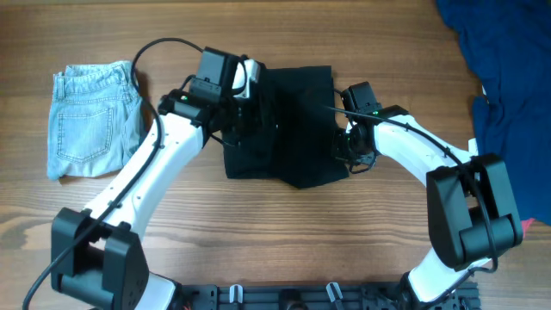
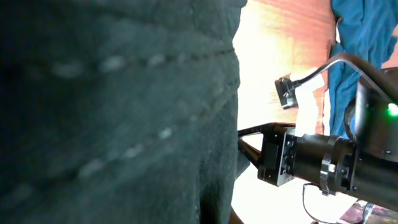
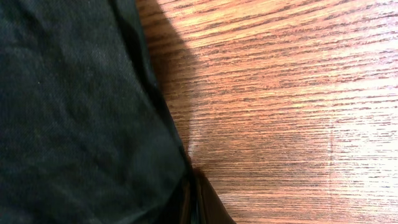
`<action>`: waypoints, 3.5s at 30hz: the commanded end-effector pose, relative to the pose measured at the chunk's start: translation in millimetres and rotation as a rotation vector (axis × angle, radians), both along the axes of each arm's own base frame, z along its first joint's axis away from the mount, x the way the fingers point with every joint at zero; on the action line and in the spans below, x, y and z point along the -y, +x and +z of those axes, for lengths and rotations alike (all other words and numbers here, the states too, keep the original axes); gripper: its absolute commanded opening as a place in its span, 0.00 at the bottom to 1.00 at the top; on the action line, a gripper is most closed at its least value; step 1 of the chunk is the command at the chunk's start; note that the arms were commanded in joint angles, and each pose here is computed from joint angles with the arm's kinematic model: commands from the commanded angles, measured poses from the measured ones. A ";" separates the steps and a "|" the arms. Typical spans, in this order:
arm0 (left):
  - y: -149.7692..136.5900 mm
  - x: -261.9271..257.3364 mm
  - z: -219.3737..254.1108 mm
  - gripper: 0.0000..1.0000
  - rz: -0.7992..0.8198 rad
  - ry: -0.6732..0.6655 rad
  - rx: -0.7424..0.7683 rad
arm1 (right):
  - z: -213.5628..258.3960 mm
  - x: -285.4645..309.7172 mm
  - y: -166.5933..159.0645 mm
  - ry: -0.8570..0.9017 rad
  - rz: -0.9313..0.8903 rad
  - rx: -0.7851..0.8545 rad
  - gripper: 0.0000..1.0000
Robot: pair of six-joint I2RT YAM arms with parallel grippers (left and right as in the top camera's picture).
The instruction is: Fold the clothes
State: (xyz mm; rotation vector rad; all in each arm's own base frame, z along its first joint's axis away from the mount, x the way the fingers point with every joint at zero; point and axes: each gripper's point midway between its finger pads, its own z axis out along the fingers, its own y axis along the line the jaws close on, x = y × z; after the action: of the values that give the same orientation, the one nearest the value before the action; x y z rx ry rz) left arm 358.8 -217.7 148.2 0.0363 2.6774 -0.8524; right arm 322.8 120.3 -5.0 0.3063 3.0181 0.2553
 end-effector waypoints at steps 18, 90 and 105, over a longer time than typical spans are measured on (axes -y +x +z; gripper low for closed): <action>31.4 -54.9 30.4 0.63 0.189 0.059 0.113 | 81.3 34.0 12.8 0.001 -0.086 0.095 0.21; 98.8 -74.5 -9.2 0.29 0.187 0.192 0.286 | 16.2 57.6 -49.2 -0.075 -0.080 -0.337 0.19; -19.1 -87.7 -171.0 0.09 0.058 0.338 -0.447 | -3.9 52.4 -8.1 -0.102 -0.080 -0.125 0.22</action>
State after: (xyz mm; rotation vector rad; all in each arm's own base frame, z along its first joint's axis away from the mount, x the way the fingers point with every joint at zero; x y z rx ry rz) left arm 396.1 -143.5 -0.2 -0.1256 2.9548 -0.4831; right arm 301.4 74.0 -4.8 0.4624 3.1772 0.1449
